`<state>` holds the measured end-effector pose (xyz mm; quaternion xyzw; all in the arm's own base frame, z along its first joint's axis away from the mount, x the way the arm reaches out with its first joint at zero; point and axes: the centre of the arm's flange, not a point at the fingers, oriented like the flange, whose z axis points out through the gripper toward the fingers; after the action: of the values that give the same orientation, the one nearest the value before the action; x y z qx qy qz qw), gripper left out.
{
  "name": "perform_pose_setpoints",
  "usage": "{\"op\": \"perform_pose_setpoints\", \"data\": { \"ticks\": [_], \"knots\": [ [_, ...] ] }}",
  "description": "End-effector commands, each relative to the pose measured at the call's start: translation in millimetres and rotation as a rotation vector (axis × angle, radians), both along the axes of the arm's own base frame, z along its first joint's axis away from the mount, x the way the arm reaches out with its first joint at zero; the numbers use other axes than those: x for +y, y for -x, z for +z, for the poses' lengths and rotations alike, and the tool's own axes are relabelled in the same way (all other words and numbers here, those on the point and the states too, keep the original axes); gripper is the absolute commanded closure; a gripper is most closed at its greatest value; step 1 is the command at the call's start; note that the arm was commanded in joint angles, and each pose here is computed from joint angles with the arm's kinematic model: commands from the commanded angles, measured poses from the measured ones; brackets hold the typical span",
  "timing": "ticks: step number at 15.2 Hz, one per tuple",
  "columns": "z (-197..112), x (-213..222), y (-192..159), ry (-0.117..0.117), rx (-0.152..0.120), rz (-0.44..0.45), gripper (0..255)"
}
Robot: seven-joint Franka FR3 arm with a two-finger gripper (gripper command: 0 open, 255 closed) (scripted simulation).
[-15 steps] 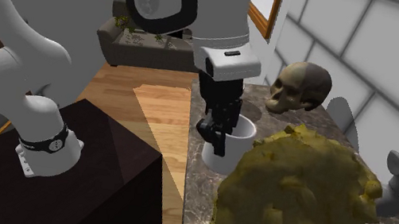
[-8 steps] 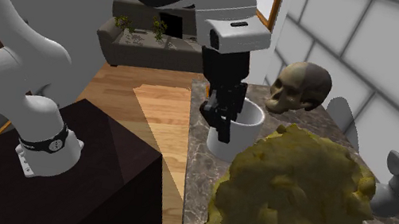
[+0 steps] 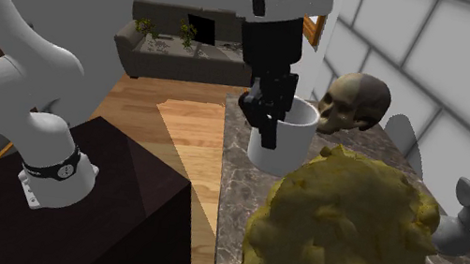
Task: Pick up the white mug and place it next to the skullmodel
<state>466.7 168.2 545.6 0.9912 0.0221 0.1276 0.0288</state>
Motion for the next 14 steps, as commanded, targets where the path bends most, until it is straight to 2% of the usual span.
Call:
{"op": "perform_pose_setpoints", "data": {
  "ticks": [1, 12, 14],
  "knots": [
    [11.8, 0.7, -0.8, 0.000, -0.001, 0.000, 255],
    [66.5, 0.7, -0.8, 0.000, -0.001, 0.000, 255],
    [66.5, 27.0, 0.9, 0.000, -0.001, 0.000, 255]
  ]
}}
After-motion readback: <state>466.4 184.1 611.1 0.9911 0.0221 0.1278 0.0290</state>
